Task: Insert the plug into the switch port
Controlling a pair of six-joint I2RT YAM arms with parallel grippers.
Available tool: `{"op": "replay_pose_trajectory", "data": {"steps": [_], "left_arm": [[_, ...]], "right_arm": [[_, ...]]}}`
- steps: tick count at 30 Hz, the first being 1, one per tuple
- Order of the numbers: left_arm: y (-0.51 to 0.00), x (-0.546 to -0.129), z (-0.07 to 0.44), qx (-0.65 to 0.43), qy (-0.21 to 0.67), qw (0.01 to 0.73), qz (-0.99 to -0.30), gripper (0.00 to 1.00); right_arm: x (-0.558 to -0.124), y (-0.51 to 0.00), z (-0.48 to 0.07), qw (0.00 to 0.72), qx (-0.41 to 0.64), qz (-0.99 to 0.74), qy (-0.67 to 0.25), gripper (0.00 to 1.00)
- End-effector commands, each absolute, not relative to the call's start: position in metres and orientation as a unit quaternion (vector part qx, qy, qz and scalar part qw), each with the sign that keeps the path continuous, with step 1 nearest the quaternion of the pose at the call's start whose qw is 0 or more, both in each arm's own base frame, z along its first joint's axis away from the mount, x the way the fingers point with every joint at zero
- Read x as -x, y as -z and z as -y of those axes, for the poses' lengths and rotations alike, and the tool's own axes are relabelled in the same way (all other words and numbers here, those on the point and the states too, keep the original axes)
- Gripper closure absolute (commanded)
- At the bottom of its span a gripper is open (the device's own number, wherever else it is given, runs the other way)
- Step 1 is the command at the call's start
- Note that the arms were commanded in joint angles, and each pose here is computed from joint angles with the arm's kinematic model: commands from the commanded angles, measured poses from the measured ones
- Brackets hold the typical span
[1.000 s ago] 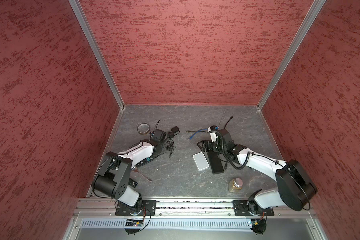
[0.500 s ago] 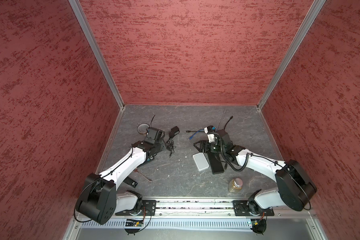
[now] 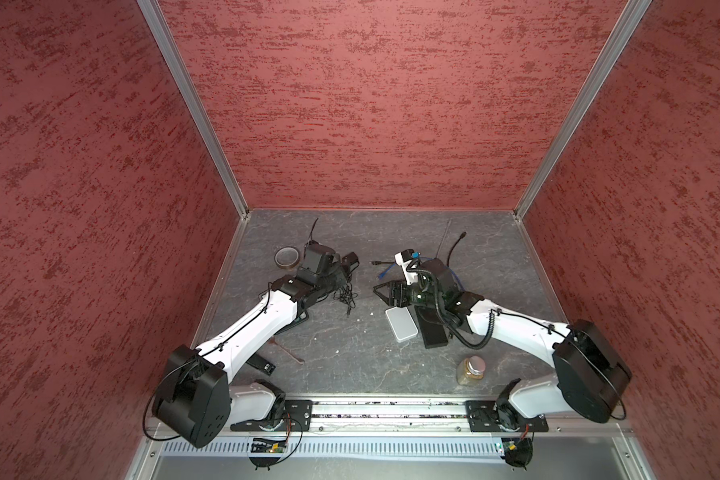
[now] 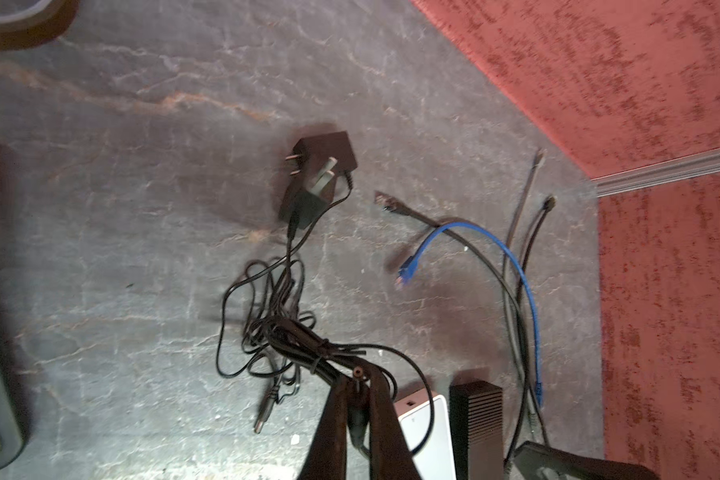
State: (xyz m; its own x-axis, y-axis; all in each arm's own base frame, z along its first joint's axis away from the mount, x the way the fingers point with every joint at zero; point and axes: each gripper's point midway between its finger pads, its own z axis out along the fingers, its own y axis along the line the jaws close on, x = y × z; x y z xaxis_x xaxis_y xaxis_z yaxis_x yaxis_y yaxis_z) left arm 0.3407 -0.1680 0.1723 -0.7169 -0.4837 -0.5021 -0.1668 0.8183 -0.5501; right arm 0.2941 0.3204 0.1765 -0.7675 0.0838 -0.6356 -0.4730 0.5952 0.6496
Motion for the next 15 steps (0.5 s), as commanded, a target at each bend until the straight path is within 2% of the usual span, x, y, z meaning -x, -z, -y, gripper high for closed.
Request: {"op": "replay_pose_trajectory", "data": {"steps": [1,15], "left_arm": [[-0.202,-0.351,0.176,0.188,0.269,0.372,-0.868,1.00],[-0.166,-0.344,0.227,0.215,0.325,0.323,-0.863,1.00]], "right_arm": [[-0.302,-0.193,-0.324,0.339,0.104,-0.825,-0.440,0.30],[-0.310,-0.210,-0.324,0.362,0.061,-0.801,-0.473,0.43]]}}
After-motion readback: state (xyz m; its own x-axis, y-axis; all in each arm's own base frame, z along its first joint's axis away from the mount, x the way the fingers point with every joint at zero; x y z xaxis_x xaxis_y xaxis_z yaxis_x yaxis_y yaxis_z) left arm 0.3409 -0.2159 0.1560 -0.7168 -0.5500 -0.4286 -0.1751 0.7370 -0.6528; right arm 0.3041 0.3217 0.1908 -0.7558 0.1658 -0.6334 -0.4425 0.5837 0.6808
